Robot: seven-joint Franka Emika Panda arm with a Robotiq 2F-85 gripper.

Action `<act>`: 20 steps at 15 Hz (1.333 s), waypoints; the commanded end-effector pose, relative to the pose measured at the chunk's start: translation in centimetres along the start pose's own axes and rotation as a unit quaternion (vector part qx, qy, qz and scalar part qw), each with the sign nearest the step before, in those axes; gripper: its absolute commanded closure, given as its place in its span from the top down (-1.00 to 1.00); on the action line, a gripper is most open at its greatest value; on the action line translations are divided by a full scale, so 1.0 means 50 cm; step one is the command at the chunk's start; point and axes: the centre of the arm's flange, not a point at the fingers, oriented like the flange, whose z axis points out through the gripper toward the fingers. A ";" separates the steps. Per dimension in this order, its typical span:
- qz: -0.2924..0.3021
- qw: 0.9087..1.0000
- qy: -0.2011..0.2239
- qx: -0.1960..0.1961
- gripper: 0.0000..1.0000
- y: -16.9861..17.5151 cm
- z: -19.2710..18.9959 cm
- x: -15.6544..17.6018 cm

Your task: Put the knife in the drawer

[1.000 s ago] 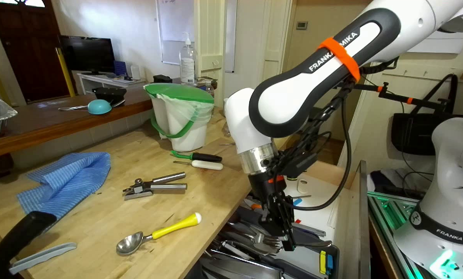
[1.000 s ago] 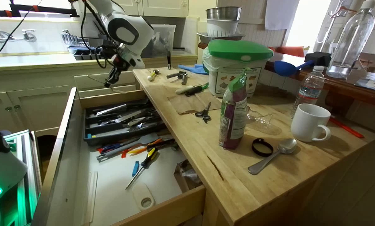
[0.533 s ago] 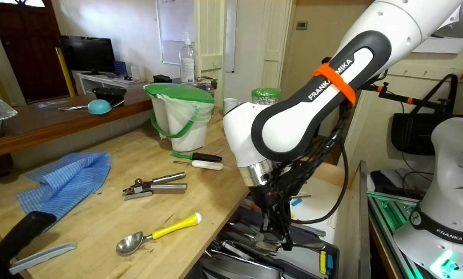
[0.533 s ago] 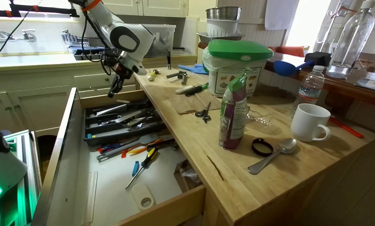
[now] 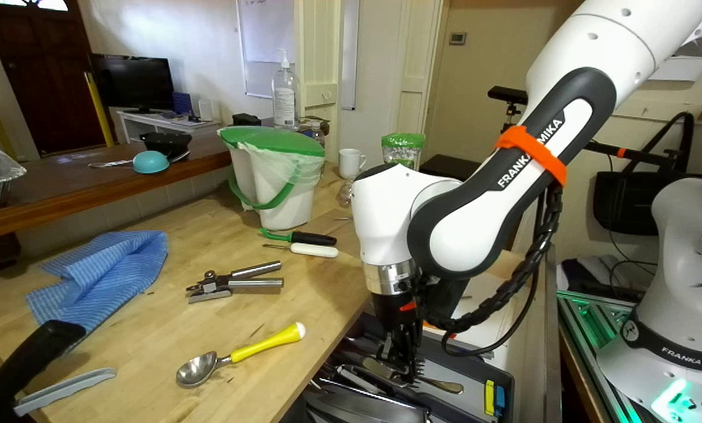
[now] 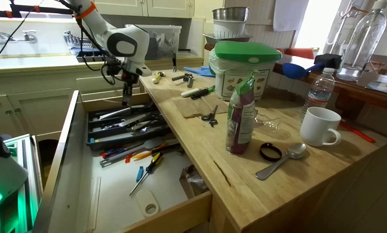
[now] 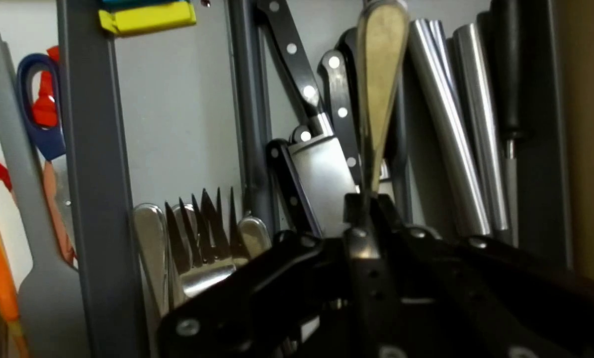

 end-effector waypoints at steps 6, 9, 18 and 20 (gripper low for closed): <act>0.014 0.992 0.126 -0.013 -0.96 0.045 0.038 -0.041; -0.010 0.990 0.139 -0.030 -0.96 0.045 0.051 -0.049; -0.045 0.981 0.182 -0.046 -0.96 0.034 0.061 -0.018; -0.048 0.980 0.187 -0.043 -0.96 0.035 0.067 -0.010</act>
